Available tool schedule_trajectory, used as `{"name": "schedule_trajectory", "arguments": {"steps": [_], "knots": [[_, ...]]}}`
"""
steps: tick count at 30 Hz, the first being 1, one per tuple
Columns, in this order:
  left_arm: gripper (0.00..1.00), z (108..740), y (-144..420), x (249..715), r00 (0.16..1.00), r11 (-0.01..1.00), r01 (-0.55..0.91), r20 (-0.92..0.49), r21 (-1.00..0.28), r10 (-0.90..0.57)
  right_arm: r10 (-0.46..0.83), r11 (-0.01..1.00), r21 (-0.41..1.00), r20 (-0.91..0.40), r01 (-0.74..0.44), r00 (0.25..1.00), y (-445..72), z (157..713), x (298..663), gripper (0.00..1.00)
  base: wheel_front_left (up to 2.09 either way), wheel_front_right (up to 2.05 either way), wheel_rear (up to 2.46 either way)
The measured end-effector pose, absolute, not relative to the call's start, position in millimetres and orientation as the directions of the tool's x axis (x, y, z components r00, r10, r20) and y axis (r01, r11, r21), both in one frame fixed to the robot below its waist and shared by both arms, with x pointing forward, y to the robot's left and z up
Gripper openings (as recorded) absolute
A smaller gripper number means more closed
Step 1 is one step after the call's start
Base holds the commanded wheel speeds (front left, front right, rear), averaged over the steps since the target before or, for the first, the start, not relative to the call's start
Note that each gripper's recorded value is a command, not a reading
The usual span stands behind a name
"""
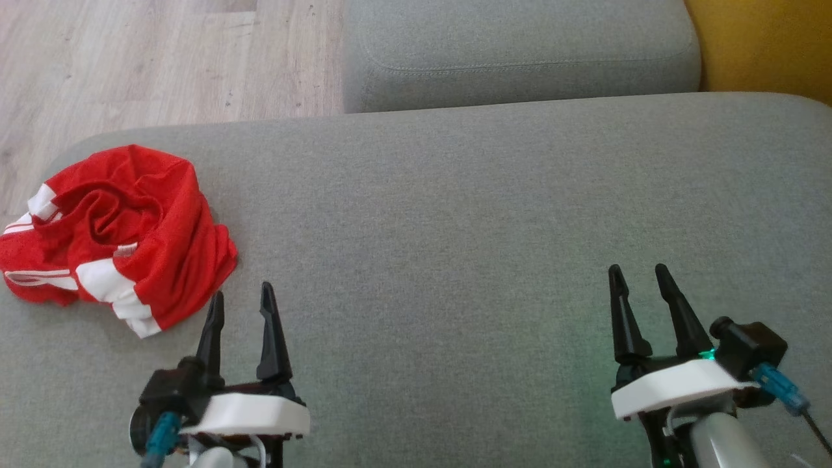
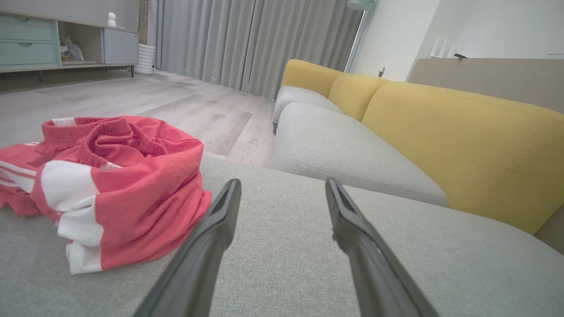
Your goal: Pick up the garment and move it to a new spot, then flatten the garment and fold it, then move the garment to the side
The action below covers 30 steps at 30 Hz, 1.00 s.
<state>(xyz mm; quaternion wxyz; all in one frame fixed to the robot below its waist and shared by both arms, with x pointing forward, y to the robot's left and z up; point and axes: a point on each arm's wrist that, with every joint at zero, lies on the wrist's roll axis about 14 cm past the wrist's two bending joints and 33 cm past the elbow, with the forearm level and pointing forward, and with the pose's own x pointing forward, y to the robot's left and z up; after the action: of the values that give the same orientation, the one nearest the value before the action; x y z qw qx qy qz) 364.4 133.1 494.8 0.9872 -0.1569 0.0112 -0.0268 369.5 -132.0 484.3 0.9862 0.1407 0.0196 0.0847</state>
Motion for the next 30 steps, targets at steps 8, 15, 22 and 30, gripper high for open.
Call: {"name": "schedule_trajectory", "arguments": {"steps": [8,15,22,30], "knots": [[1.0,499,127,363,0.997,0.973,0.073,0.016,-0.219,-0.071,0.209,0.962,0.18,-0.002,-0.206,0.978,-123,486,368,1.0,0.0,0.0,0.0],[1.0,503,120,361,0.994,0.987,0.101,0.048,-0.123,-0.096,0.244,0.966,0.083,0.013,-0.245,0.97,-116,489,368,1.0,0.0,0.0,0.0],[1.0,508,115,361,0.991,0.991,0.117,0.076,-0.063,-0.112,0.272,0.962,0.018,0.025,-0.272,0.962,-109,491,368,1.0,0.0,0.0,0.0],[1.0,508,116,361,0.991,0.992,0.111,0.075,-0.059,-0.107,0.272,0.962,0.017,0.027,-0.273,0.962,-109,492,370,1.0,0.0,0.0,0.0]]}}
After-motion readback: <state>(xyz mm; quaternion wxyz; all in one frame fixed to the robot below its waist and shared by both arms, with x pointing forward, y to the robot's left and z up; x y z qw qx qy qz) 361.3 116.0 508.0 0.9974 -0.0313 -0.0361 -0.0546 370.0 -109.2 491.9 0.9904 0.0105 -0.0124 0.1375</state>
